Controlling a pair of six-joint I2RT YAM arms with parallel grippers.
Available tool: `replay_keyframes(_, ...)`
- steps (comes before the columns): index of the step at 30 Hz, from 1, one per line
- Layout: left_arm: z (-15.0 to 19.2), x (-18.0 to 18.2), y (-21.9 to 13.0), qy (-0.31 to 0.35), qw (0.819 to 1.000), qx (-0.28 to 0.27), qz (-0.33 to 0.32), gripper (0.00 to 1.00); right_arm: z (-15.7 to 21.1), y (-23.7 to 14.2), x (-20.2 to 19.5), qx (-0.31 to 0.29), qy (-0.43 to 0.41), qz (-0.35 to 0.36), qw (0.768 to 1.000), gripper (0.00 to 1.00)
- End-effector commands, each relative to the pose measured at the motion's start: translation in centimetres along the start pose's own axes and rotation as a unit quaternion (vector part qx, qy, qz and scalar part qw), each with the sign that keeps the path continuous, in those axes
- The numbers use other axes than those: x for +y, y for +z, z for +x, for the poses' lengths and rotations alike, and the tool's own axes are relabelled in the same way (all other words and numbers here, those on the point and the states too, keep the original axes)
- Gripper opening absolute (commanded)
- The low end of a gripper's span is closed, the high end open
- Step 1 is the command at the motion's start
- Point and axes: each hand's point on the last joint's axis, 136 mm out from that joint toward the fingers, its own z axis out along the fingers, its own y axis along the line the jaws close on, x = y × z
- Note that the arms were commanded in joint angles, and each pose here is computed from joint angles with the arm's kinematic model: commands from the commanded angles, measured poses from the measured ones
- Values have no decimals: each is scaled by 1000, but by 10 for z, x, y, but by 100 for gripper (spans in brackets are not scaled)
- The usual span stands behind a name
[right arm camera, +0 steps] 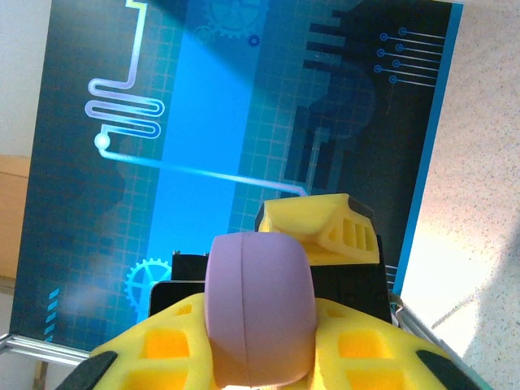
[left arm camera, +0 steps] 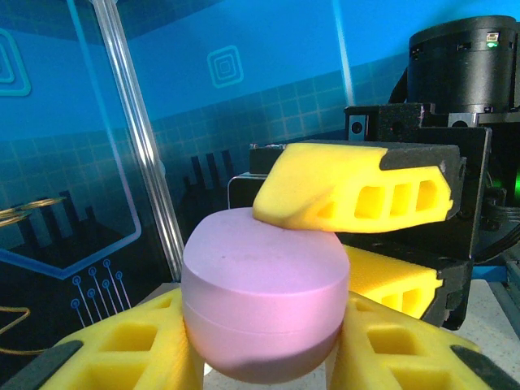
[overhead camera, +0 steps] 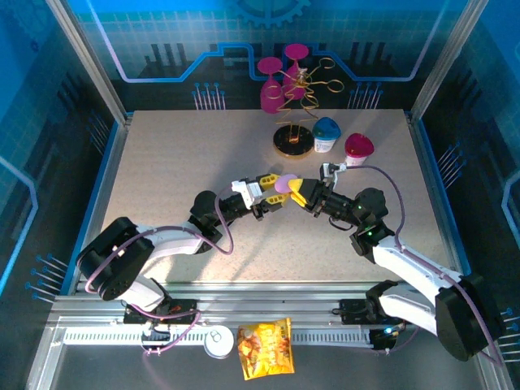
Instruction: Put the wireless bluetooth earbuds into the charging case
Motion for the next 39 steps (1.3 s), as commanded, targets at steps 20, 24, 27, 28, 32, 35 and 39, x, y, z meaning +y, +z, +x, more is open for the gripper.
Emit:
replay_keyframes(20, -8, 18, -27, -129, 991, 32, 11, 22, -12, -46, -11, 1, -367, 221, 903, 89)
replay_keyframes(24, -3, 8, -31, -143, 988, 47, 41, 22, -8, -38, -6, 37, -428, 225, 874, 90)
replay_keyframes(27, -3, 4, -31, -155, 985, 51, 57, 22, -5, -27, -4, 57, -445, 227, 865, 91)
replay_keyframes(28, -4, 3, -30, -158, 984, 51, 63, 22, -5, -23, -3, 61, -451, 225, 862, 91)
replay_keyframes(32, -6, 0, -30, -156, 984, 47, 73, 22, -6, -11, -3, 67, -455, 229, 858, 90)
replay_keyframes(35, -7, -2, -30, -160, 983, 47, 79, 22, -8, -8, -6, 67, -453, 234, 858, 89)
replay_keyframes(39, -10, -6, -29, -159, 982, 45, 94, 22, -16, -8, -7, 52, -453, 249, 854, 88)
